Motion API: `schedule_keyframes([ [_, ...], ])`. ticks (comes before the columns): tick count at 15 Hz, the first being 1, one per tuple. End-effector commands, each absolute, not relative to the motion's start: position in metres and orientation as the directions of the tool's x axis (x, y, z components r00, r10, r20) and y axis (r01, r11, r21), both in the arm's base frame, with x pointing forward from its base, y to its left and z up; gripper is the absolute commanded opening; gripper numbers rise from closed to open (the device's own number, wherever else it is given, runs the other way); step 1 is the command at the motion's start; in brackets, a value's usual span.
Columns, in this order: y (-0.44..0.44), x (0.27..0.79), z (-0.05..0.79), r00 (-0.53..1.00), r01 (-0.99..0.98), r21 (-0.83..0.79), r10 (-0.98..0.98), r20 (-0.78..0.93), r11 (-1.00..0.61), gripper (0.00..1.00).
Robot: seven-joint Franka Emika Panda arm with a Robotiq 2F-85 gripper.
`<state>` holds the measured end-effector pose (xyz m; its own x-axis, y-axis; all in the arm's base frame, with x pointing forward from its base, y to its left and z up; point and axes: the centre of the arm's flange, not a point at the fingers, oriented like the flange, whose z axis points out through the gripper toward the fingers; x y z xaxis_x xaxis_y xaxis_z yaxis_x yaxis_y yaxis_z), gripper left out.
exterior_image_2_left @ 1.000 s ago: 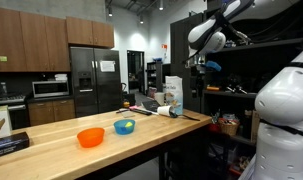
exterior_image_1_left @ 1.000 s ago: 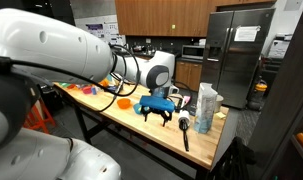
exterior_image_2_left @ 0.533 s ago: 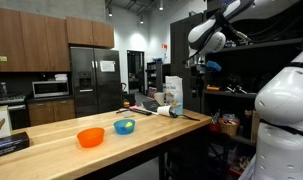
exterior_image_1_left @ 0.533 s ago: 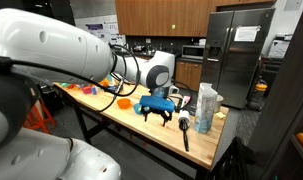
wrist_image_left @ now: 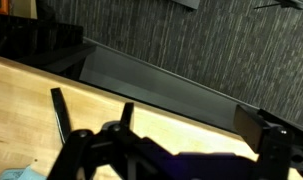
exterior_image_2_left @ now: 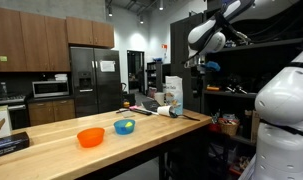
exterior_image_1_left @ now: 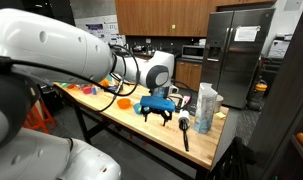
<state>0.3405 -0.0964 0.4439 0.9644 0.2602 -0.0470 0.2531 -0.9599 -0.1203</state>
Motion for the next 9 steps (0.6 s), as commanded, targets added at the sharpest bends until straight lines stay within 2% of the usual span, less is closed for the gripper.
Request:
schedule_keyframes([
  [1, -0.105, 0.337, 0.441, 0.904, 0.422, -0.039, 0.424, -0.053, -0.906, 1.0],
  [9, -0.125, 0.335, 0.438, 0.657, 0.751, 0.093, 0.724, -0.212, -0.654, 1.0],
])
